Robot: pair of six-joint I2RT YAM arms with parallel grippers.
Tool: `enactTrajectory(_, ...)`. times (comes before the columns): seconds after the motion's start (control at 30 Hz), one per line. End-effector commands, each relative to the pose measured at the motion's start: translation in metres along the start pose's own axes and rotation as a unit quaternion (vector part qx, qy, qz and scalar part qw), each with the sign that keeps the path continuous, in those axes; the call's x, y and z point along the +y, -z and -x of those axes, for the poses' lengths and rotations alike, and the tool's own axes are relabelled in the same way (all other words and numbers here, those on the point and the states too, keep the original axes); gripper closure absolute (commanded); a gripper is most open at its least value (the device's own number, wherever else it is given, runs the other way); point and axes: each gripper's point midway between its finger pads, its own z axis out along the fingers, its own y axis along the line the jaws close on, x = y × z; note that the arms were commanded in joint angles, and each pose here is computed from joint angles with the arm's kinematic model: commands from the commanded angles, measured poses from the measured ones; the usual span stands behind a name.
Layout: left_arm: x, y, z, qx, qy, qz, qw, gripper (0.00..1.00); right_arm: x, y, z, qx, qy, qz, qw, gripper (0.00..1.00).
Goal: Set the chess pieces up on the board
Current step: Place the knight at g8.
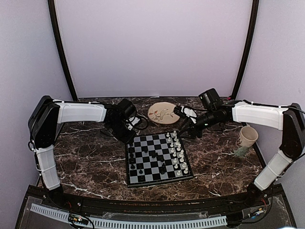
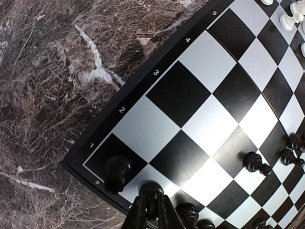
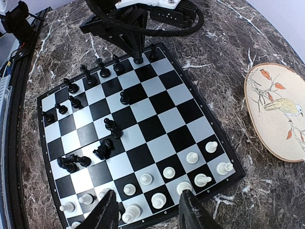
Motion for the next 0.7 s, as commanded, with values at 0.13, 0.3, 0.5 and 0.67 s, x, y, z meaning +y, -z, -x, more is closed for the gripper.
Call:
enactTrajectory(0.13, 0.003, 0.013, -0.011, 0.018, 0.006, 0.008, 1.0, 0.81, -0.001, -0.001, 0.0, -0.003, 0.001, 0.006, 1.0, 0.56)
enactTrajectory(0.3, 0.008, 0.031, 0.005, -0.01, 0.004, 0.026, 1.0, 0.74, 0.001, 0.0, 0.002, -0.004, -0.002, 0.01, 1.0, 0.56)
enactTrajectory(0.5, -0.004, 0.08, 0.036, -0.089, -0.012, 0.02, 0.996, 0.72, -0.002, 0.009, 0.005, 0.008, 0.003, -0.006, 1.0, 0.57)
enactTrajectory(0.67, -0.069, 0.11, 0.054, -0.179, -0.118, -0.056, 0.975, 0.71, -0.008, 0.031, 0.021, 0.002, 0.026, -0.046, 0.999, 0.57)
